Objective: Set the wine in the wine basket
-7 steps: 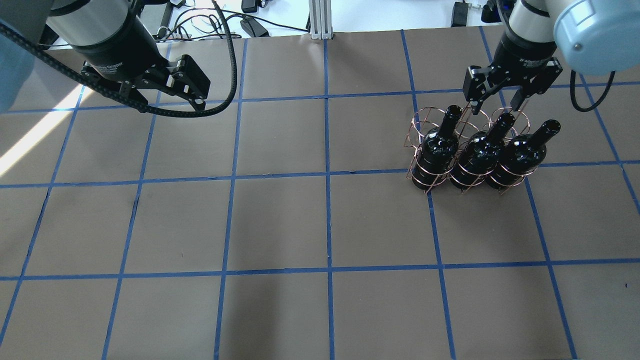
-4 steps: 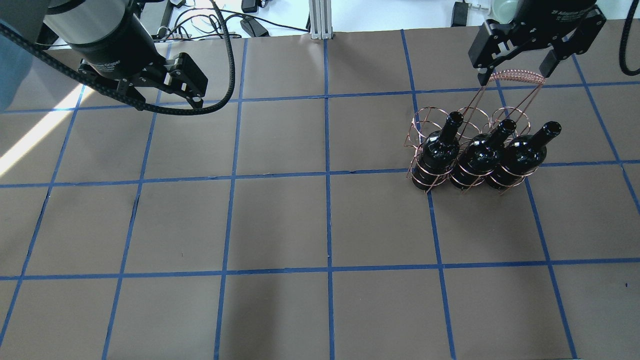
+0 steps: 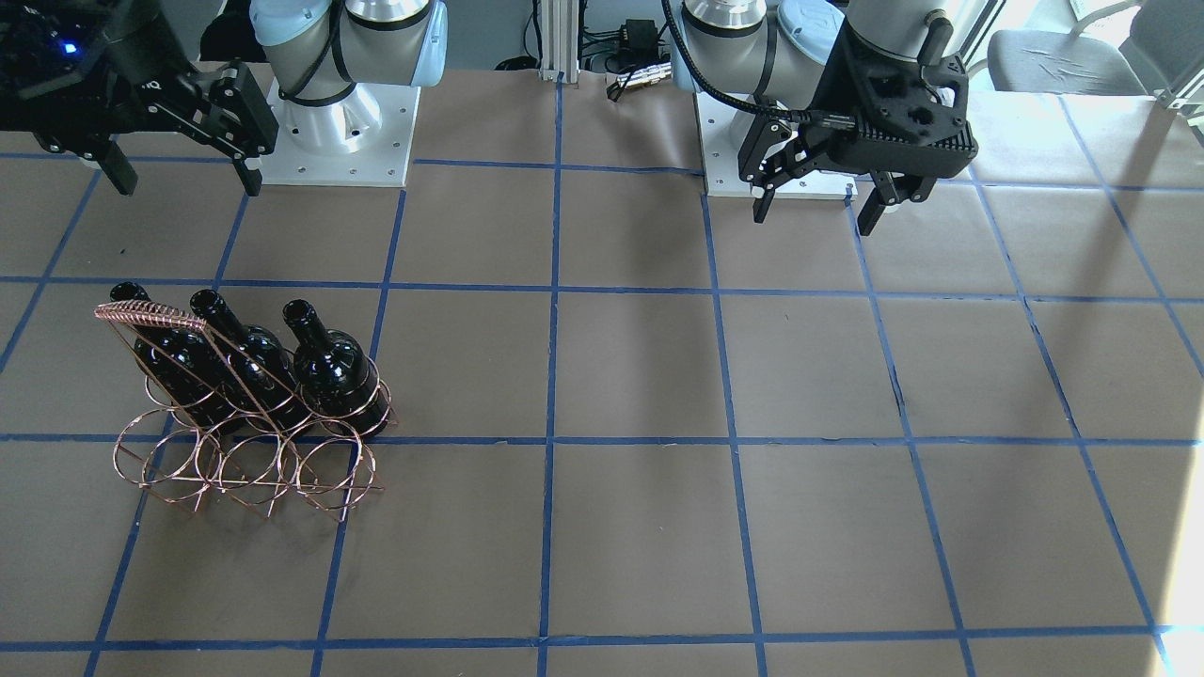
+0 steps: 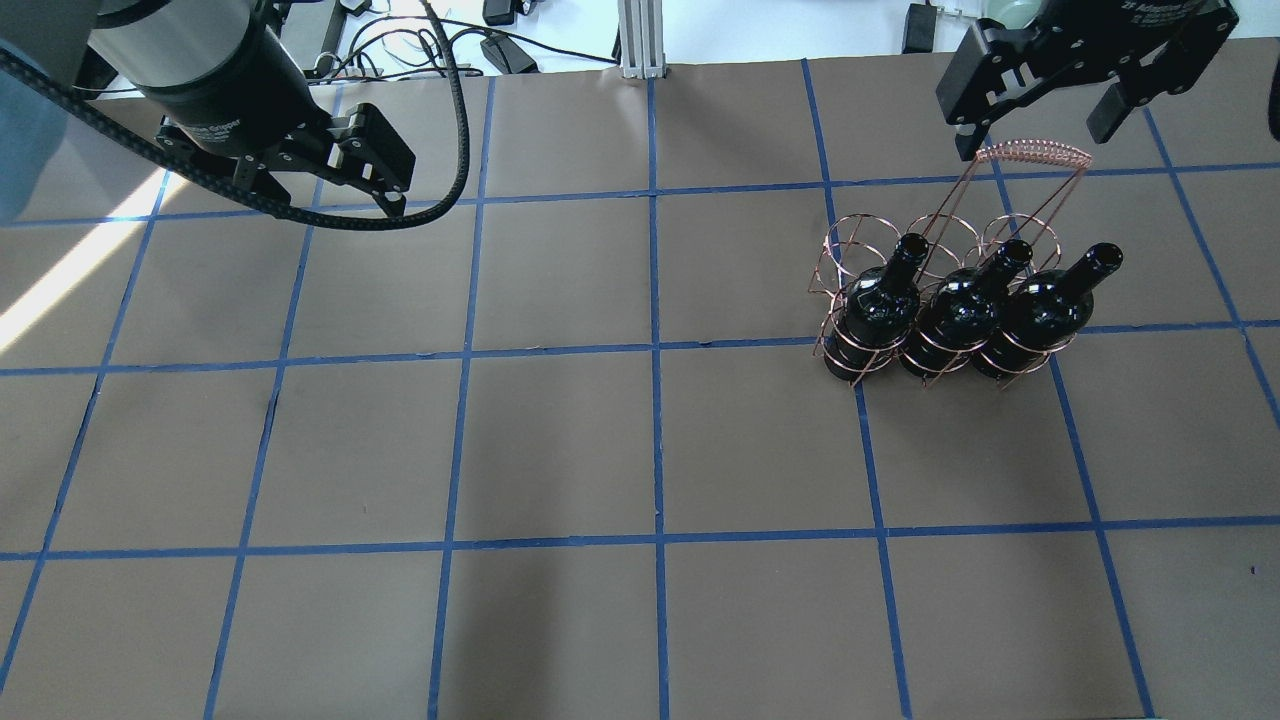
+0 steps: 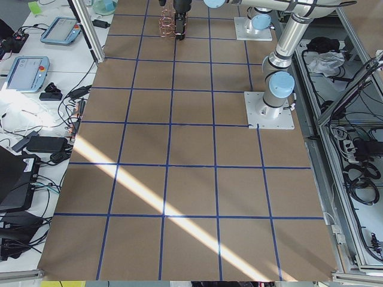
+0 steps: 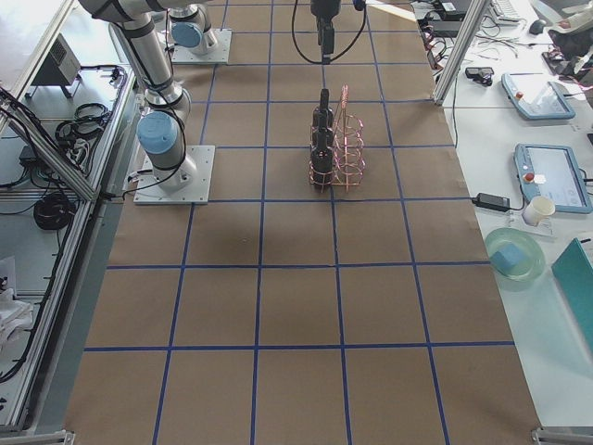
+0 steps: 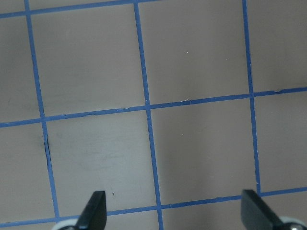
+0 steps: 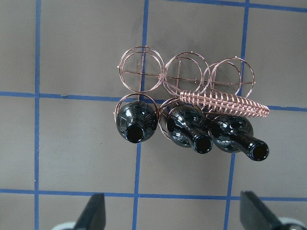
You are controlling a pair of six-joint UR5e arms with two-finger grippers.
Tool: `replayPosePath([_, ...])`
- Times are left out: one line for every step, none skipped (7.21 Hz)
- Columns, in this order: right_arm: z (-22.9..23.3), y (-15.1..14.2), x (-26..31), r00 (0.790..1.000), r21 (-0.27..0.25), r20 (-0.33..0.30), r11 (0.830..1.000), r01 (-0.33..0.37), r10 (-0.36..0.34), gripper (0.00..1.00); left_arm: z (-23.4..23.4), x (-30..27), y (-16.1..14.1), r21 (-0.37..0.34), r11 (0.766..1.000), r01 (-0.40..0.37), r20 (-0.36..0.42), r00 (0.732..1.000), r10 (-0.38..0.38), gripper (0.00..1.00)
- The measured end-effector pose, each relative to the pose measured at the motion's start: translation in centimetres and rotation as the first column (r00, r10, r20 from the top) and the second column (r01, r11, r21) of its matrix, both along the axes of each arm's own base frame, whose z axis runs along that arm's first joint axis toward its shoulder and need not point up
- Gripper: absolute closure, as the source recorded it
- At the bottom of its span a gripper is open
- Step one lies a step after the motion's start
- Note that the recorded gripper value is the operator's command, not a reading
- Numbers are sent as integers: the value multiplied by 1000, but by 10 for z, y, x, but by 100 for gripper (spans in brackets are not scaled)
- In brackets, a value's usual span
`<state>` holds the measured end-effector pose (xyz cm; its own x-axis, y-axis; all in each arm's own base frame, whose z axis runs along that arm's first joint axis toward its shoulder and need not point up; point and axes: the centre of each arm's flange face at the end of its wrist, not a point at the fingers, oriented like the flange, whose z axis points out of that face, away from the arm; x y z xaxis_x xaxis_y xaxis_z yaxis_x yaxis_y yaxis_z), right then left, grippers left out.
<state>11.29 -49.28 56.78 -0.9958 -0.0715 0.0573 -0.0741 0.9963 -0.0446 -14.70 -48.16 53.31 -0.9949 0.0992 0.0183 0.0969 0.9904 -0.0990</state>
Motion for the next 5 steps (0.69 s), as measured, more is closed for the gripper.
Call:
replayPosePath([-2,3,9,1000,5,-3,1000,-13,13,0,-1,0,-1,-2,1000,0,0,1000,0,0])
replayPosePath([-5,8,17,1000,11,-1,1000,-28,28,0,-1,0,-1,-2,1000,0,0,1000,0,0])
replayPosePath([-9,12,19,999,19,-5,999,-38,38,0,-2,0,-1,-4,1000,0,1,1000,0,0])
replayPosePath([-12,15,18,999,23,-11,999,-41,41,0,-1,0,-1,-10,1000,1,1,1000,-1,0])
replayPosePath([-12,18,18,999,21,-14,999,-41,41,0,0,0,-1,-16,1000,1,2,1000,-1,0])
